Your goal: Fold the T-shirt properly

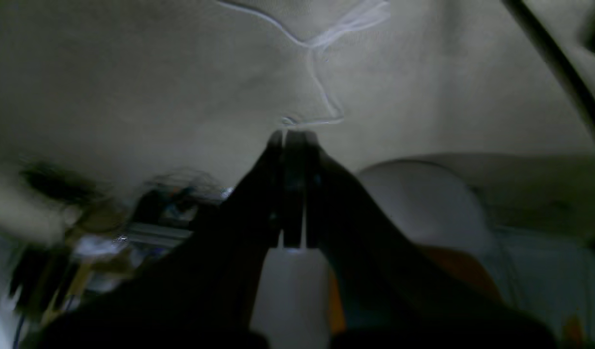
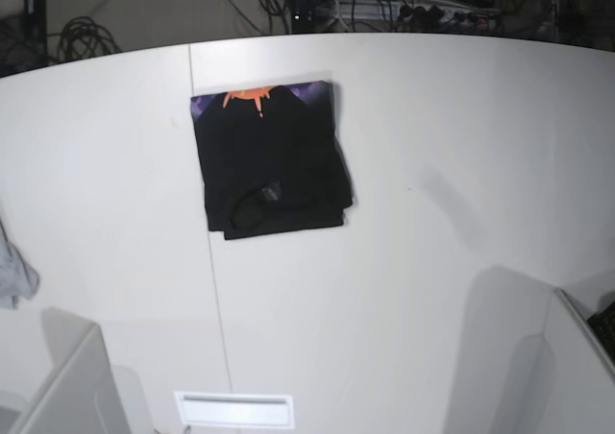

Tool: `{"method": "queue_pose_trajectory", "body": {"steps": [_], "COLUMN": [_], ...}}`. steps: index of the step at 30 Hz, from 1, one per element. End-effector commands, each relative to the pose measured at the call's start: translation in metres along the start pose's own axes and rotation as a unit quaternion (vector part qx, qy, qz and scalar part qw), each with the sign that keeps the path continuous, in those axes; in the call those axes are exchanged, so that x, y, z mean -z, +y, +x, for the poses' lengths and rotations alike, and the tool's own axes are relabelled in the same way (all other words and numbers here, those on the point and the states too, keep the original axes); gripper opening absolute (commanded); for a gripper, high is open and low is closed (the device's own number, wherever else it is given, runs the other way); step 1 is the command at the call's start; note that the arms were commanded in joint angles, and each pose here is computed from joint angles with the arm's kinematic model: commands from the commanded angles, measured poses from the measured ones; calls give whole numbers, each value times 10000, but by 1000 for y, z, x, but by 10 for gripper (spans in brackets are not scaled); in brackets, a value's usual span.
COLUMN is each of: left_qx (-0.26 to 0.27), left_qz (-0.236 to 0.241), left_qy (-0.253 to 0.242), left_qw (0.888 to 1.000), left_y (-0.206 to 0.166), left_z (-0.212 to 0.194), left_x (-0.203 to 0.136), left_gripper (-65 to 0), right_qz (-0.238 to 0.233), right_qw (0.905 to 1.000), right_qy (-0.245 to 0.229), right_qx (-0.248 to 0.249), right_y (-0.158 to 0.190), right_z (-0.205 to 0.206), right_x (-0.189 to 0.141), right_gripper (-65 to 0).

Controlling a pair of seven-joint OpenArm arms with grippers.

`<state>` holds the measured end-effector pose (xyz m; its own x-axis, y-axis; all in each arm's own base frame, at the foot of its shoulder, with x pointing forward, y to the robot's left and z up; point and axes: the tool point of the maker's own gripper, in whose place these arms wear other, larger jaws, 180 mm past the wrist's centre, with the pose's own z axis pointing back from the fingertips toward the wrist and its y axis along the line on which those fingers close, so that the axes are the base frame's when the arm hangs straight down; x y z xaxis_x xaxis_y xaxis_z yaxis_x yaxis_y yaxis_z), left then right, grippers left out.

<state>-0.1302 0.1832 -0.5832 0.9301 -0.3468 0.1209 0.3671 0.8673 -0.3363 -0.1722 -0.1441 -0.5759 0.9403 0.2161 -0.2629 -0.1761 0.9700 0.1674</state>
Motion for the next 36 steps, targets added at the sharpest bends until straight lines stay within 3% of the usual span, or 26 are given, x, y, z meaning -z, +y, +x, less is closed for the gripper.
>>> {"method": "queue_pose_trajectory", "body": {"steps": [1,3,5,9,14,22,27,36], "left_qx": [-79,-218,-375,-543,-461,-109,-67,1], "left_qz": [67,260,452,559,942,1234,1333,1466], "left_qy": [81,106,162,116,238,-230,-319,-213], "left_qw": [9999,9994,9981,9969,9942,9920,9905,9890], "left_y": [3,9,15,18,29,56,68,84], "left_z": [-8,-4,-1,12,27,77,84,69], "left_x": [0,11,22,42,60,62,58,46], "left_gripper": [-650,-650,-650,-650,-650,-650,-650,-650], "right_qz": [189,585,697,389,195,402,455,393], "right_qw": [9997,9982,9975,9979,9913,9873,9864,9720], "right_qy": [132,76,46,-343,-1077,-1337,-1371,-2138], "right_qx": [-63,-123,-65,375,726,758,778,891], "right_y": [-6,-8,-19,-57,-73,-48,-41,-43], "right_z": [-13,-6,2,34,91,122,123,133], "right_x": [2,10,19,33,35,37,38,31], "right_gripper": [-650,-650,-650,-650,-650,-650,-650,-650]}}
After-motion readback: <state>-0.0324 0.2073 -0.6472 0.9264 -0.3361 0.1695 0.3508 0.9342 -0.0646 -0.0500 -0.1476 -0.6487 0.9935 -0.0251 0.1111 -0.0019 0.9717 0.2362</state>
